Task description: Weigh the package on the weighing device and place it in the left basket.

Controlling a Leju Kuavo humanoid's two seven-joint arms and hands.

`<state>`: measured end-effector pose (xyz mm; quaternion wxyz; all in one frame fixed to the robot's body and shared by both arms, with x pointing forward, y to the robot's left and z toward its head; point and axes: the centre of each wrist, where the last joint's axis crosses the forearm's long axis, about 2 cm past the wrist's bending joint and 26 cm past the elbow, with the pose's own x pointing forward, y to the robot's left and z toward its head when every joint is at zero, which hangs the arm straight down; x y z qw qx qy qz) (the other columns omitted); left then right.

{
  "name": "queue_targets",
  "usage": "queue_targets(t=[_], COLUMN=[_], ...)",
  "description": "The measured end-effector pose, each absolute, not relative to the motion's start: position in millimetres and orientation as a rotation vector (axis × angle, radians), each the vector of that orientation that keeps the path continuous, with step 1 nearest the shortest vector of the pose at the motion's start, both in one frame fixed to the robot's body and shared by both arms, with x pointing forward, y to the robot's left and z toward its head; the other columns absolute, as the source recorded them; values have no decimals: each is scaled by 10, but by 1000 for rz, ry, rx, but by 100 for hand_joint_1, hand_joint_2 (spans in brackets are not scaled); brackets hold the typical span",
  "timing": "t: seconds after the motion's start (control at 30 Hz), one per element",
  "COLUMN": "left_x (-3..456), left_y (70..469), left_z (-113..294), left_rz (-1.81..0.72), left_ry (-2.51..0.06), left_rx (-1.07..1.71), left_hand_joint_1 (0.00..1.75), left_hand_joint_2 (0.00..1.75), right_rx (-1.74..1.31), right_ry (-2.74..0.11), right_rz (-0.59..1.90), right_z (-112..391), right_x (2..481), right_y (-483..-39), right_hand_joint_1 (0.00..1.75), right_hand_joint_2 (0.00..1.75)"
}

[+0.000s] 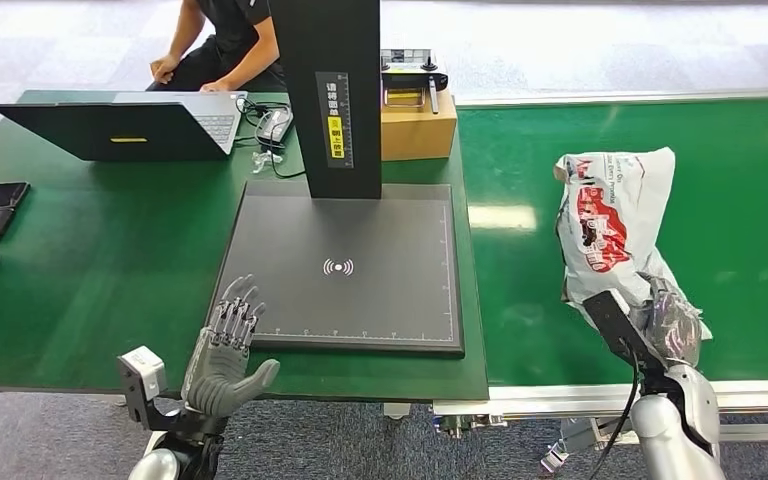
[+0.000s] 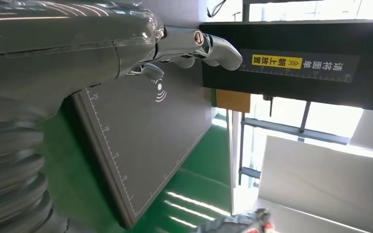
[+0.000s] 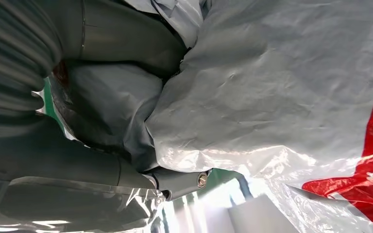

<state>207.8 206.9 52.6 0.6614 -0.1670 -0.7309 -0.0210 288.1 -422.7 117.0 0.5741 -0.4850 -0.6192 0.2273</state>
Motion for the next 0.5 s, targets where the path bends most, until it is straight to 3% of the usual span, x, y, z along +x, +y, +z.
queue_targets(t=[0.2, 0.5], left_x=[2087, 2155], left_y=[2072, 2060], left_z=[531, 567], left_rz=[-60, -98], left_ry=[-1665, -1691], left_rx=[-381, -408], left_hand_joint_1=[0, 0], left_hand_joint_2=[175, 175], right_rx=[-1186, -1229], right_ry=[-1601, -1620], right_rz=[617, 1135], right_z=[1419, 1631], right_x=[2834, 3001], right_y=[-4044, -3696], right_hand_joint_1=[175, 175], right_hand_joint_2=[175, 175])
